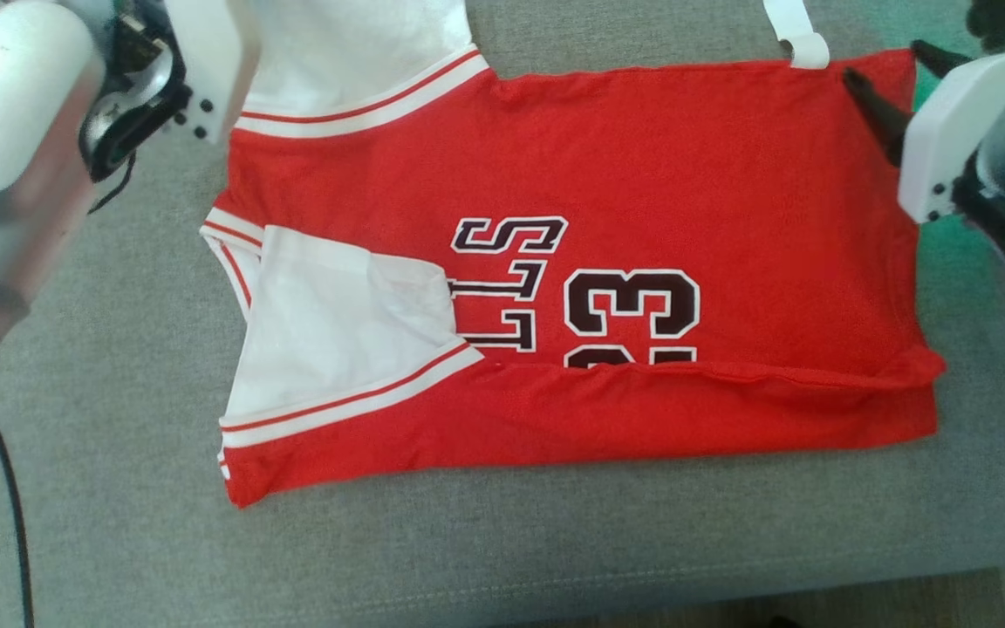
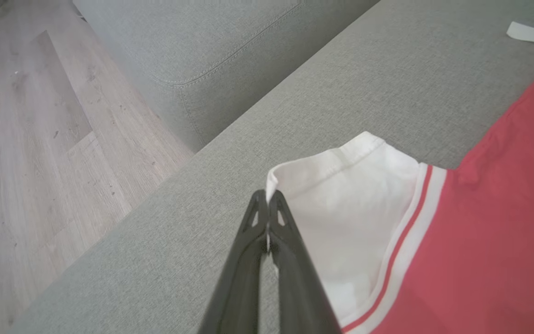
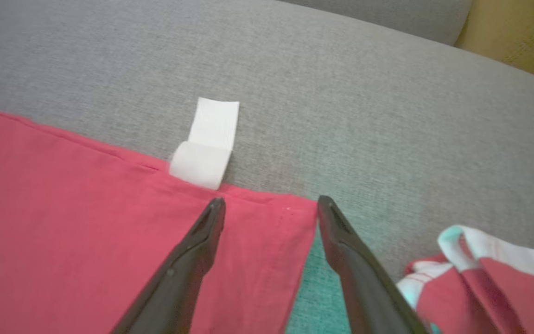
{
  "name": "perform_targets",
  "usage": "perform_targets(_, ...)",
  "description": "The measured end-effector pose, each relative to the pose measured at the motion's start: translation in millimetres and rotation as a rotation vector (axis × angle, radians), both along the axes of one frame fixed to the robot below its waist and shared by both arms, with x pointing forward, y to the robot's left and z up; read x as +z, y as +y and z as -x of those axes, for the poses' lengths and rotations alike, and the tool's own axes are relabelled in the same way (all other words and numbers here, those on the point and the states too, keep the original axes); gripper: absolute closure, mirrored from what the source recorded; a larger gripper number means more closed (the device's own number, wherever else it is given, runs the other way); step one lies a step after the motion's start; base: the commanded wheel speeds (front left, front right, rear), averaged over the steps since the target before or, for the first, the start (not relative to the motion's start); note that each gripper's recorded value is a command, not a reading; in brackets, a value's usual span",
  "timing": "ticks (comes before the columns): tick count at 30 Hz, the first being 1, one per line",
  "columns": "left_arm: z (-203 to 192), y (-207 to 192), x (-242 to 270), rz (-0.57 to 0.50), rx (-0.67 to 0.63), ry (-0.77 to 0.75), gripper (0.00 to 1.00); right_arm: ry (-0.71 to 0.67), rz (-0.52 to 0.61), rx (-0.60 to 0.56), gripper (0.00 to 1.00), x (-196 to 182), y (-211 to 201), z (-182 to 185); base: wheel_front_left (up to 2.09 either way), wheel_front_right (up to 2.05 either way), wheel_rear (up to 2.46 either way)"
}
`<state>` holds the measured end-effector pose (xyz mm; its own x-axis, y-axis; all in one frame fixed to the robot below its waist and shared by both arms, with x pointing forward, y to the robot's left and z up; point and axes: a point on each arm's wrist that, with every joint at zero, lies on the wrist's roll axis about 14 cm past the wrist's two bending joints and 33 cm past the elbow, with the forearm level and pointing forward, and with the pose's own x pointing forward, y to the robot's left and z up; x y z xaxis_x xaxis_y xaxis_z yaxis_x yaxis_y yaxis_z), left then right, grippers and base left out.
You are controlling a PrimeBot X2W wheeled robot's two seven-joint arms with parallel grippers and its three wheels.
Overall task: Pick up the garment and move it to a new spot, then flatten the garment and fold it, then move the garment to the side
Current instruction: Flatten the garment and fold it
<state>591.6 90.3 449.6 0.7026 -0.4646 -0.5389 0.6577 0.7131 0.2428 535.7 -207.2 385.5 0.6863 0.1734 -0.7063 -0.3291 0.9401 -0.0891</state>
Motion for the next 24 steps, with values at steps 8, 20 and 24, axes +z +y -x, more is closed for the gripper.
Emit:
perform_targets(8,4.3,-6.7,-8.5,0.002,-0.03,0.015,1.0,0.053,0.057,-0.035,0.0,-12.9,-21.9,-6.4,0.0,0.0,0.0)
perform_targets(20,3.7,-5.3,-14.8,0.008,-0.025,0.026,1.0,0.101,0.026,-0.013,1.0,-20.0,-9.2,-9.5,0.0,0.0,0.0)
perform_targets(24,0.7,-0.2,-16.7,0.006,-0.008,0.019,1.0,0.099,0.021,-0.016,1.0,-19.1,-9.2,-11.9,0.0,0.0,0.0)
